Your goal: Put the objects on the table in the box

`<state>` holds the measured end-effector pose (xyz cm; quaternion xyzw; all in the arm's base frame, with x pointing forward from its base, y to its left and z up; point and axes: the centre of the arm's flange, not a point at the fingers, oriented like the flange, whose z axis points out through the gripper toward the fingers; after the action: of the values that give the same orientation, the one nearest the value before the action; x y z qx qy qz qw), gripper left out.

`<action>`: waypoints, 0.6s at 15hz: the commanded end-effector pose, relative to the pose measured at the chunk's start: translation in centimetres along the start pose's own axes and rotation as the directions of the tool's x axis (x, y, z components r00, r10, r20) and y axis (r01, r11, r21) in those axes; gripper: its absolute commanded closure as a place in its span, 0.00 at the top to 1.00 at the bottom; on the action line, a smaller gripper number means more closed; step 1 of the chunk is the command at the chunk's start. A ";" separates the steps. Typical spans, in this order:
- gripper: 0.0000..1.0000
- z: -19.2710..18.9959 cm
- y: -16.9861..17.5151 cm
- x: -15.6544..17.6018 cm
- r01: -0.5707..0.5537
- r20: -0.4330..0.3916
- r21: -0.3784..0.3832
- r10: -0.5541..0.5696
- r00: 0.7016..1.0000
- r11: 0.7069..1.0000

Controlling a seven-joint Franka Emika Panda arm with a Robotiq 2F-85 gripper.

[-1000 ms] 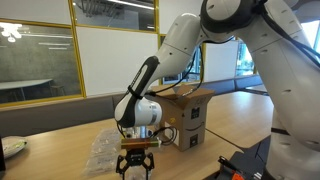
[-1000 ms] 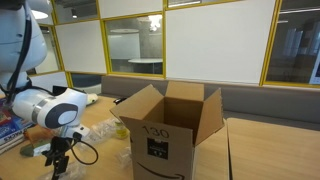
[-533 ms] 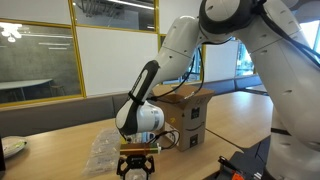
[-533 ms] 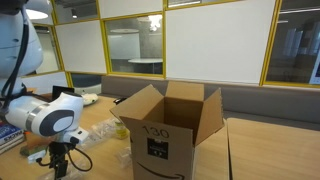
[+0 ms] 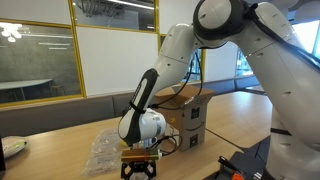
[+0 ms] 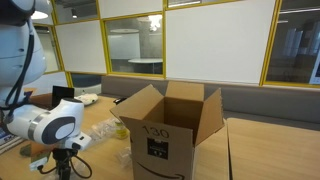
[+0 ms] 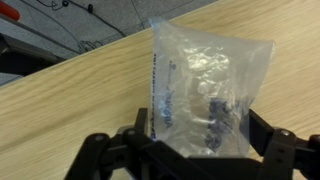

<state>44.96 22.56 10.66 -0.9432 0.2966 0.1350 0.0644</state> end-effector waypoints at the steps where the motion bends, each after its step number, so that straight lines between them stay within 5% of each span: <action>1: 0.63 0.5 -0.5 0.1 -0.019 -0.036 -0.012 0.018 0.999 1.000; 7: 0.17 -0.6 -0.1 0.0 -0.038 -0.065 0.002 0.038 0.997 0.999; 9: 0.14 -2.4 0.4 -0.2 -0.043 -0.100 0.027 0.045 0.994 0.999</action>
<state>45.42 22.58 11.24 -0.9411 0.3105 0.1203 0.0591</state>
